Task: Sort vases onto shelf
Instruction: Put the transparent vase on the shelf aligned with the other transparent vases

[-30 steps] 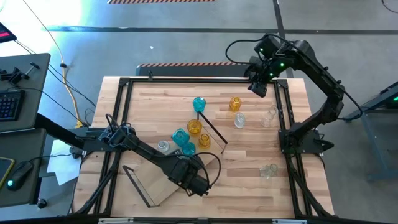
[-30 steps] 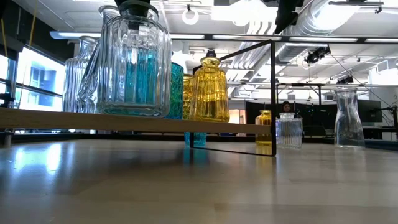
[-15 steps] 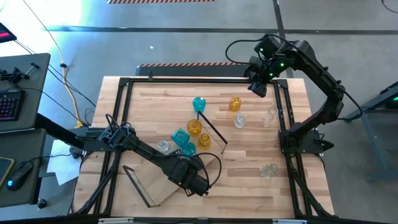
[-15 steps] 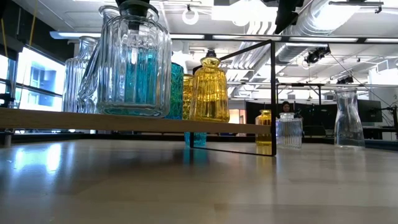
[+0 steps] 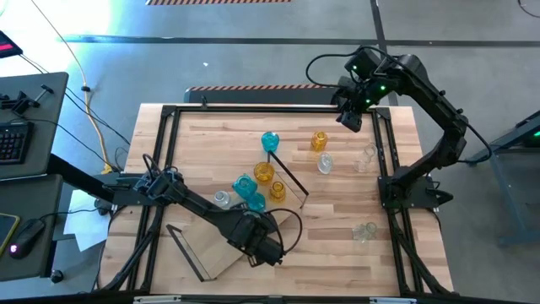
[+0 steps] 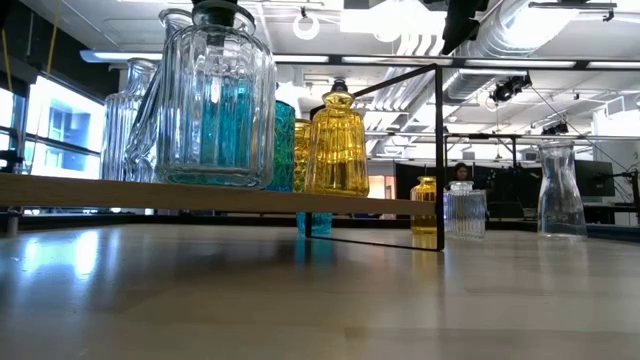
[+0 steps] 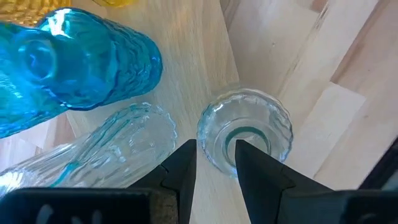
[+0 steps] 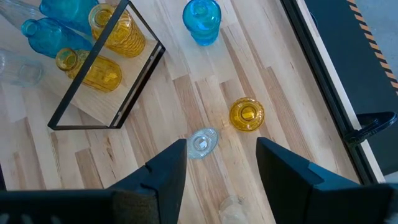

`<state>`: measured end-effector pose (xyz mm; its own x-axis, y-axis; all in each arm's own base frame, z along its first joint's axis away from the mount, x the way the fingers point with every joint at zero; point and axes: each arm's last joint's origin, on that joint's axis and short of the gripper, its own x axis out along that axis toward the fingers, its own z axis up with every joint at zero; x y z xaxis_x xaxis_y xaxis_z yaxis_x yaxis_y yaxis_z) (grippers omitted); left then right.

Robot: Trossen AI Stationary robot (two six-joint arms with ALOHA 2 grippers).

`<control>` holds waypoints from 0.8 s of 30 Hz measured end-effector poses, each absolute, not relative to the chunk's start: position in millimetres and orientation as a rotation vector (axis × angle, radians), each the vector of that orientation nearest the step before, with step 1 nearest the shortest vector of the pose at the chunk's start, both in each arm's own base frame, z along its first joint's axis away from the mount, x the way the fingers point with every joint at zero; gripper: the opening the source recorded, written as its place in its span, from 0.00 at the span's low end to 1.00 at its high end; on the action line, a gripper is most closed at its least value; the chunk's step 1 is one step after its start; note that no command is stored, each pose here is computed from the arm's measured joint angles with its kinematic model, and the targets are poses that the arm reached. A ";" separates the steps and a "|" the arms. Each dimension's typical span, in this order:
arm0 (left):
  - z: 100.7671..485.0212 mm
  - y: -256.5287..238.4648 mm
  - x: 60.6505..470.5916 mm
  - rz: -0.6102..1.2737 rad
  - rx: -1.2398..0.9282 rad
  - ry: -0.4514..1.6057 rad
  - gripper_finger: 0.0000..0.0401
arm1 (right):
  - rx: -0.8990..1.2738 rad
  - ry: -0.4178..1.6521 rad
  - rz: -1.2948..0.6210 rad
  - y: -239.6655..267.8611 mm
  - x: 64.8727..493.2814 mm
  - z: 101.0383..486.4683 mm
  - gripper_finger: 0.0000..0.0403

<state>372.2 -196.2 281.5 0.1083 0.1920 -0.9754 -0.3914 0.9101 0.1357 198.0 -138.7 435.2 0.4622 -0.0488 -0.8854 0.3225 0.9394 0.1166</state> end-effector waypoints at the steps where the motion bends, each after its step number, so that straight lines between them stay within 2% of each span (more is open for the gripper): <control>1: 284.3 -195.6 371.2 0.433 -0.180 1.393 0.26 | 0.285 1.070 -0.232 -138.7 198.0 435.2 0.44; 12: 310.4 -187.5 361.0 0.445 -0.249 1.325 0.26 | 0.278 1.069 -0.228 -138.8 198.1 435.2 0.44; 17: 337.0 -182.1 351.2 0.474 -0.375 1.243 0.26 | 0.280 1.070 -0.230 -138.8 198.1 435.2 0.44; 20: 366.6 -181.1 342.8 0.478 -0.489 1.085 0.26 | 0.280 1.069 -0.229 -138.7 198.1 435.2 0.44; 24: 410.7 -193.0 327.6 0.464 -0.594 0.722 0.26 | 0.281 1.069 -0.230 -138.9 198.2 435.2 0.44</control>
<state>327.6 -193.0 410.7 0.6643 0.1883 -0.7234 -0.5797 0.7407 -0.3396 198.2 -138.9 435.2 0.4627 -0.0492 -0.8851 0.3187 0.9409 0.1143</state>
